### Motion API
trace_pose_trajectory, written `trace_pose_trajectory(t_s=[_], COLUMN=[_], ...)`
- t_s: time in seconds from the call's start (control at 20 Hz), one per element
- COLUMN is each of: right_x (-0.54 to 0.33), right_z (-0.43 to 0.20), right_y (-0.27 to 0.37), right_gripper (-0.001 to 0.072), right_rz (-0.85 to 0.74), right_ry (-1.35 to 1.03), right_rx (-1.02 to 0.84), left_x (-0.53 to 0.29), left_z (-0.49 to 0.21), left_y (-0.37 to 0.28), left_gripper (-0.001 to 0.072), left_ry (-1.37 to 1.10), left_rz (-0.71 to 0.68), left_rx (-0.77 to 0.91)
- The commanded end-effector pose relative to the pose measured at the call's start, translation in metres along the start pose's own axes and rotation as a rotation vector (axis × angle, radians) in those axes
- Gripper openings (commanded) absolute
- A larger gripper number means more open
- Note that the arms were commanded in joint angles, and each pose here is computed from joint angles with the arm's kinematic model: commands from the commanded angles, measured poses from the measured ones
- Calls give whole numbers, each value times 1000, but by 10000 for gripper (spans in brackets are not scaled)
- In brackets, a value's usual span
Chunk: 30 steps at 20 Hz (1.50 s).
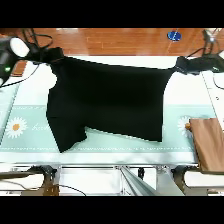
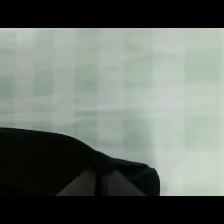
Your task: Fold the shirts.
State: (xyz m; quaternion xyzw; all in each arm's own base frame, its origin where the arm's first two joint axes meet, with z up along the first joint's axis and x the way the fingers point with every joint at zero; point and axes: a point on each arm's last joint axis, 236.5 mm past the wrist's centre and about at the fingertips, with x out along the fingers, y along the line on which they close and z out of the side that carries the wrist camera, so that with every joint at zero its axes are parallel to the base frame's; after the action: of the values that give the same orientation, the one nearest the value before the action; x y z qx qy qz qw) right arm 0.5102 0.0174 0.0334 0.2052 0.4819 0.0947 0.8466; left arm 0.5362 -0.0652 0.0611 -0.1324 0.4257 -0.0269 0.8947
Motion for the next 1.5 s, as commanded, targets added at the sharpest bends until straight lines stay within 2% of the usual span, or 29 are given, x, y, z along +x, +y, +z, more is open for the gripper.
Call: trace_pose_trajectory(t_s=[0.0, 0.15, 0.25, 0.35, 0.5, 0.65, 0.8, 1.05, 1.1, 1.15, 1.2, 1.25, 1.35, 1.45], right_x=[54, 61, 57, 49, 21, -2, 13, 56, 59, 58, 51, 41, 9, -33], right_z=[5, 3, 2, -5, -19, -50, -85, -127, -131, -132, -132, -129, -113, -97], right_y=[-21, -25, -28, -29, -18, -16, -19, -19, -19, -18, -18, -21, -28, -46], right_gripper=[23, 23, 23, 24, 24, 24, 24, 24, 58, 260, 406, 407, 407, 406], right_rz=[2, -1, 5, 17, 94, 139, 122, 93, 86, 80, 87, 85, 78, 10], right_ry=[87, 112, 119, 155, 226, 362, 459, 484, 491, 499, 507, 505, 452, 372], right_rx=[56, 60, 69, 78, 41, 11, 24, 30, 51, 82, 93, 99, 110, 117], left_x=[59, 79, 78, 67, 40, 20, 29, 50, 48, 44, 34, 22, -7, -32], left_z=[-6, -8, -3, 3, -1, -37, -87, -146, -148, -147, -149, -152, -160, -150], left_y=[19, 25, 25, 24, 34, 49, 56, 70, 71, 72, 73, 75, 85, 92], left_gripper=[17, 18, 18, 18, 18, 18, 18, 18, 18, 57, 369, 511, 510, 510], left_ry=[48, 78, 74, 87, 178, 348, 518, 703, 716, 726, 769, 817, 907, 862], left_rz=[0, -61, -117, -172, -209, -250, -279, -274, -275, -268, -255, -261, -247, -239], left_rx=[-83, -207, -221, -180, -11, 81, 67, 13, 8, -21, -83, -90, -100, -114])
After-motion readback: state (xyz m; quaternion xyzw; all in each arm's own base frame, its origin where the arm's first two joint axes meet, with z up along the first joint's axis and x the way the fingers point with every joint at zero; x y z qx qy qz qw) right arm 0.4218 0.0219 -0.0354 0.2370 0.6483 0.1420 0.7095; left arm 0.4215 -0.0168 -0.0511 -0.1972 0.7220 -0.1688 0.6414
